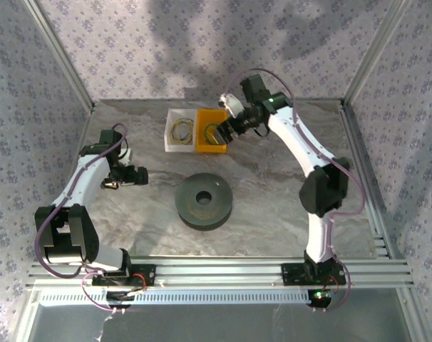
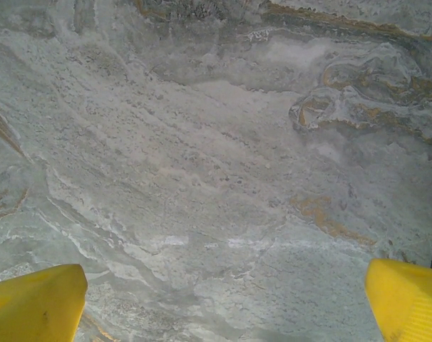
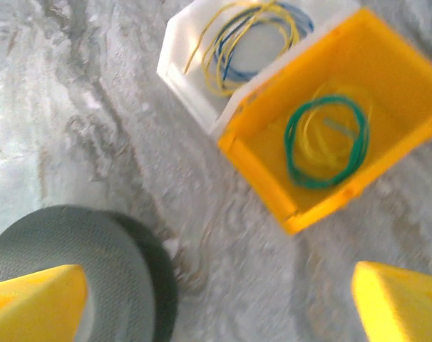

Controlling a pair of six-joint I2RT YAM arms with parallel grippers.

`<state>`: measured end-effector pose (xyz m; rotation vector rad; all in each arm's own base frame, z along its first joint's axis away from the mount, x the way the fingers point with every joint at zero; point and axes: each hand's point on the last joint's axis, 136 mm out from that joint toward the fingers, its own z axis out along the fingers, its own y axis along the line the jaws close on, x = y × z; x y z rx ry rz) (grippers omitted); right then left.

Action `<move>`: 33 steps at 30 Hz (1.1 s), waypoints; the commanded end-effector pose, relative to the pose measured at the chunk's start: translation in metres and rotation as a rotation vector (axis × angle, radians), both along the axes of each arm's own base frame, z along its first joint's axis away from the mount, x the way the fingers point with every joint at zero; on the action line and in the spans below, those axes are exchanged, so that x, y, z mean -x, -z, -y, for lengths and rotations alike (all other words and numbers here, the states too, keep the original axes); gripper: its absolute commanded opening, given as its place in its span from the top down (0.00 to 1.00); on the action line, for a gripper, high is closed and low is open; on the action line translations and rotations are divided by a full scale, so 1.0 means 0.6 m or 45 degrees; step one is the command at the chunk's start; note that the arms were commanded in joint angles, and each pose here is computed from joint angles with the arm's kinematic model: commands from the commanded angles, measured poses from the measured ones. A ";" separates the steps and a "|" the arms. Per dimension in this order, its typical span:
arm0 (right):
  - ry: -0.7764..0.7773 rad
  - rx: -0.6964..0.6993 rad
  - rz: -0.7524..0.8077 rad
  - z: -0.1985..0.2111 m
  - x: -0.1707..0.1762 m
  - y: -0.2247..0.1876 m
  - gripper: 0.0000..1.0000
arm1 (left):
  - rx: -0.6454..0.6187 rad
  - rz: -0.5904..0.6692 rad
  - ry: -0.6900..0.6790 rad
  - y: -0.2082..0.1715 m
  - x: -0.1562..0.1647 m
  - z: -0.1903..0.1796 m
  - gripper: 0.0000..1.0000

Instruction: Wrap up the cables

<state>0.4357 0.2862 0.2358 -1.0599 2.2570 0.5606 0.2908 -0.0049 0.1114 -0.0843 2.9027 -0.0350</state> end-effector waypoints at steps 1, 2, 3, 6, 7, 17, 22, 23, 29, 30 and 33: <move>-0.033 0.123 0.030 -0.010 -0.049 0.052 0.10 | 0.016 0.000 0.033 -0.018 -0.002 0.008 0.00; -0.033 0.128 0.050 -0.018 -0.063 0.058 0.14 | 0.017 0.001 0.034 -0.019 -0.002 0.009 0.00; -0.036 0.135 0.068 -0.026 -0.077 0.067 0.17 | 0.019 -0.001 0.034 -0.019 -0.003 0.011 0.00; -0.040 0.171 0.136 -0.048 -0.109 0.092 0.36 | 0.020 -0.006 0.040 -0.019 -0.002 0.014 0.00; -0.033 0.186 0.157 -0.052 -0.119 0.101 0.43 | 0.020 -0.009 0.043 -0.019 -0.002 0.015 0.00; 0.007 0.323 0.236 -0.060 -0.163 0.180 0.54 | 0.020 -0.037 0.060 -0.004 0.007 0.020 0.00; 0.046 0.396 0.286 -0.057 -0.183 0.205 0.56 | 0.022 -0.035 0.069 -0.004 0.006 0.021 0.00; 0.053 0.406 0.295 -0.057 -0.186 0.208 0.56 | 0.024 -0.034 0.072 -0.005 0.006 0.021 0.00; 0.062 0.413 0.309 -0.063 -0.197 0.227 0.57 | 0.024 -0.039 0.079 -0.003 0.007 0.022 0.00; 0.060 0.418 0.308 -0.065 -0.198 0.231 0.57 | 0.025 -0.039 0.079 -0.003 0.007 0.023 0.00; 0.068 0.428 0.309 -0.066 -0.203 0.242 0.59 | 0.025 -0.041 0.080 -0.002 0.007 0.022 0.00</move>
